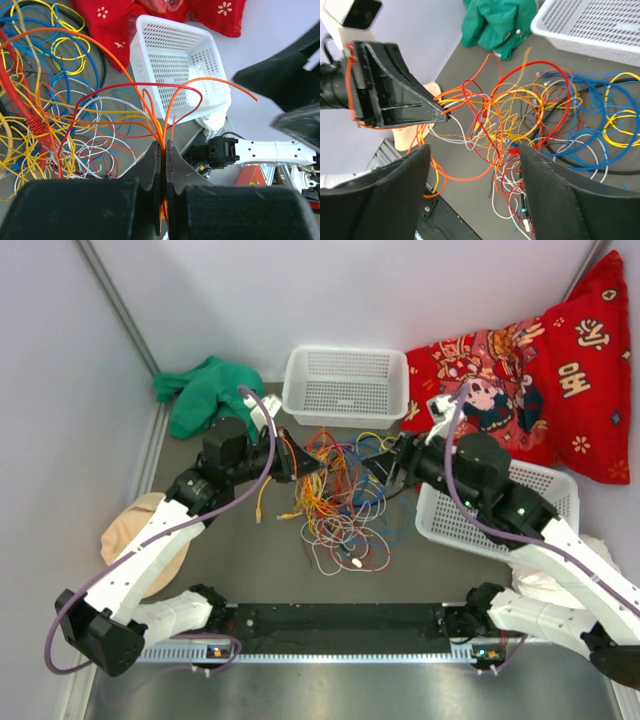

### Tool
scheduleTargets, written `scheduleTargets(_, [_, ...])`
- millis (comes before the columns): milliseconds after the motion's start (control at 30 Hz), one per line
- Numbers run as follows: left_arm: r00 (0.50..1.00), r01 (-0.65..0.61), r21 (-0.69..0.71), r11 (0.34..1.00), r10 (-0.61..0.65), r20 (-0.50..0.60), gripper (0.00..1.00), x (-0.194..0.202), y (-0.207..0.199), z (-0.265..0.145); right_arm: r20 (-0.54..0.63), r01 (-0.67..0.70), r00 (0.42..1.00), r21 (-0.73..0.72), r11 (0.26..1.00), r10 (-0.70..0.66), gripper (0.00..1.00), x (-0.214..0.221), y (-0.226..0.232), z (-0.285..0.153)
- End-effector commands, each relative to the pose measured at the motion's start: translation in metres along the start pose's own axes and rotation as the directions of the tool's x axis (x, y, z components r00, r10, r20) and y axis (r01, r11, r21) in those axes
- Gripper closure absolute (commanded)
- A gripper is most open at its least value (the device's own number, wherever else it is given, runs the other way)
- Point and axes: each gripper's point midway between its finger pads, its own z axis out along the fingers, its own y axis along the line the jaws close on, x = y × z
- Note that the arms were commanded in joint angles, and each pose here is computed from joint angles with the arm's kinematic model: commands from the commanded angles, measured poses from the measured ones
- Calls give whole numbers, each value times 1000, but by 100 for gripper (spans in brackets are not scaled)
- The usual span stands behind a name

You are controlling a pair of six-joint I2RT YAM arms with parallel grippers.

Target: Untangle the cables

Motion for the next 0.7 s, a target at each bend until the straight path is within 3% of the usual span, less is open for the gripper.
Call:
scheduleTargets(0, [996, -61, 113, 992, 54, 67, 100, -15, -30, -10, -18, -17, 1000, -116, 993, 15, 34, 1, 25, 23])
scheduleTargets(333, [997, -67, 110, 992, 62, 52, 100, -10, -29, -13, -108, 6, 994, -90, 996, -16, 43, 30, 14, 60])
scheduleTargets(433, [997, -59, 88, 994, 55, 48, 100, -8, -23, -12, -88, 25, 996, -57, 998, -30, 62, 27, 8, 65])
scheduleTargets(467, [997, -58, 77, 995, 55, 48, 100, -8, -20, -11, -78, 32, 996, -49, 998, -35, 80, 23, 7, 65])
scheduleTargets(533, [998, -48, 33, 998, 46, 43, 100, -4, -11, -12, -52, 56, 997, -23, 998, -57, 100, 10, 6, 62])
scheduleTargets(600, [998, -36, -18, 999, 37, 42, 96, -2, 0, -12, 1, 99, 995, 20, 995, -99, 100, -16, 7, 55])
scheduleTargets(667, [999, -15, -103, 995, 20, 49, 83, 1, 18, -13, -1, 129, 992, 48, 990, -129, 100, -27, 6, 46])
